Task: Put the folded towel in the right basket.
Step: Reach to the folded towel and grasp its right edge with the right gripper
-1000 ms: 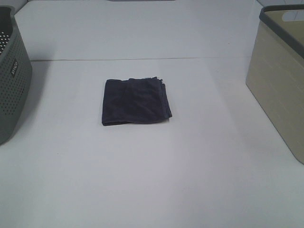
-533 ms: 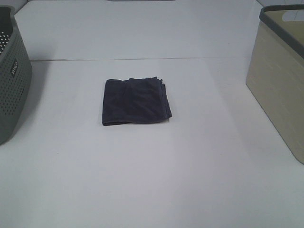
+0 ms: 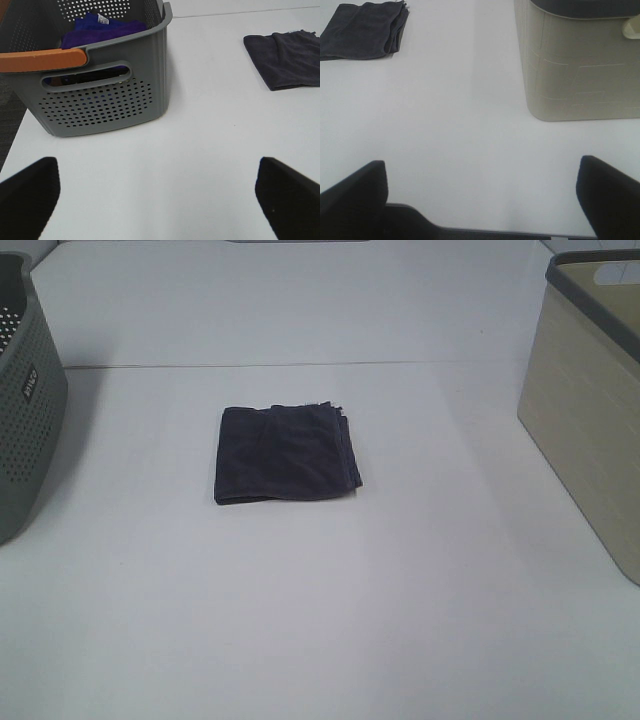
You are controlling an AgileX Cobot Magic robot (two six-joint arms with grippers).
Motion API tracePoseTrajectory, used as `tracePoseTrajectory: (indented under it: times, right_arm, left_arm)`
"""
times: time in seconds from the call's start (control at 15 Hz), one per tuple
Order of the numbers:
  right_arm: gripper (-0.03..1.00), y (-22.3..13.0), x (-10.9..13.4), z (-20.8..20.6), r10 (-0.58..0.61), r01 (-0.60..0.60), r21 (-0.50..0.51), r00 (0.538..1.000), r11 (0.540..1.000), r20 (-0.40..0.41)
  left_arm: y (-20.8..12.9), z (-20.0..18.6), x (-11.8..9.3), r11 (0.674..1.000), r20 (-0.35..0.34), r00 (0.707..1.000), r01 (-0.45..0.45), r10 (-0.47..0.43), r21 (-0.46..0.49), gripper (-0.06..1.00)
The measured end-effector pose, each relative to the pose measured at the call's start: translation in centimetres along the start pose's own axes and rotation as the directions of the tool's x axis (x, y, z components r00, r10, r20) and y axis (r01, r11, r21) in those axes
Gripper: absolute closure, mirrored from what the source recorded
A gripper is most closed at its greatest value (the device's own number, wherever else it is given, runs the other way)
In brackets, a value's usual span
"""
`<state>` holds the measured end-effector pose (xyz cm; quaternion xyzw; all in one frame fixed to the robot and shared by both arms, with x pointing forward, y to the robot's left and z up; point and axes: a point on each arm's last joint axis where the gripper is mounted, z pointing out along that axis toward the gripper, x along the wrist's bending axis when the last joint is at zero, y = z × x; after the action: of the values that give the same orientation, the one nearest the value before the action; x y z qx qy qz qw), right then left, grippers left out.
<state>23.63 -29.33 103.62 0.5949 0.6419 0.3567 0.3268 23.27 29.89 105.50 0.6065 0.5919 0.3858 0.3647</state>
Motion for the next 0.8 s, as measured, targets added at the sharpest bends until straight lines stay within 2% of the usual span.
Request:
tracePoseTrajectory:
  times: [0.8]
  right_arm:
    - [-0.01,-0.01,-0.03,-0.01,-0.012,0.012,-0.001,1.000,1.000,0.004]
  left_arm:
    - [0.00,0.00,0.00,1.000,0.000,1.000,0.000,0.000,0.000,-0.05]
